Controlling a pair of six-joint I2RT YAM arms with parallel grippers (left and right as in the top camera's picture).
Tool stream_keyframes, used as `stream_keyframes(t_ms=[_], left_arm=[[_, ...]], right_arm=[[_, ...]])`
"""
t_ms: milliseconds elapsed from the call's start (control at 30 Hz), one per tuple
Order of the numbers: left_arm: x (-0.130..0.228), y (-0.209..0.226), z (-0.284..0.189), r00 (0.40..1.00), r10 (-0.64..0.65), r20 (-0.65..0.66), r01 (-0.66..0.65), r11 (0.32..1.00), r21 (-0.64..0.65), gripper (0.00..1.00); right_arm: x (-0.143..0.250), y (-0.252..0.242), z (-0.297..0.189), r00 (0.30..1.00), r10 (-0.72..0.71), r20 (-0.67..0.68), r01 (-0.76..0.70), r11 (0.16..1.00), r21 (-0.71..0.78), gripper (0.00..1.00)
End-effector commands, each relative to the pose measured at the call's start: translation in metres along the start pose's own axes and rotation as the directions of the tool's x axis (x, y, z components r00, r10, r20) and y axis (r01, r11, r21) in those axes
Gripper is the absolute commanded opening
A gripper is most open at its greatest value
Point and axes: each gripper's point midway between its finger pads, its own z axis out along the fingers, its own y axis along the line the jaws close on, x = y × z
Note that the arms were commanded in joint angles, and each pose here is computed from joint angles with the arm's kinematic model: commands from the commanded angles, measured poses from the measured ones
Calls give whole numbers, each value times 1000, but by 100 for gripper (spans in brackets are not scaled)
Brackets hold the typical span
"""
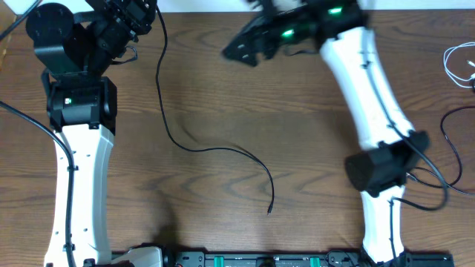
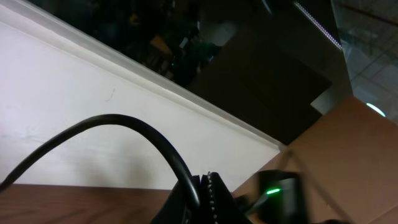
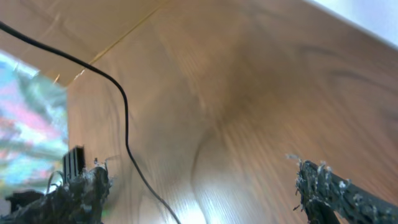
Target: Untangle cables
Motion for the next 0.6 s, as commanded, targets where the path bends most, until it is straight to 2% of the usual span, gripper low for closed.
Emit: stream_keyframes(t_ms=[0, 100, 233, 400, 567], left_arm=[[-3, -7, 0, 1000, -7, 1, 7, 1000, 22, 7], [-4, -7, 0, 1000, -7, 1, 7, 1000, 21, 7], [-3, -7, 0, 1000, -7, 1, 7, 1000, 21, 7], [-3, -7, 0, 1000, -7, 1, 7, 1000, 21, 7], [-3, -7, 0, 1000, -7, 1, 7, 1000, 21, 7]], right_arm=[[6, 27, 46, 1000, -30, 3, 30, 975, -218, 93], [5, 49, 71, 996, -69, 50, 83, 915, -395, 93], [12, 58, 93, 994, -91, 64, 111, 875, -471, 93], [12, 66, 119, 981, -160, 108, 192, 849, -492, 93], [3, 70, 147, 973, -193, 126, 228, 884, -409, 90]])
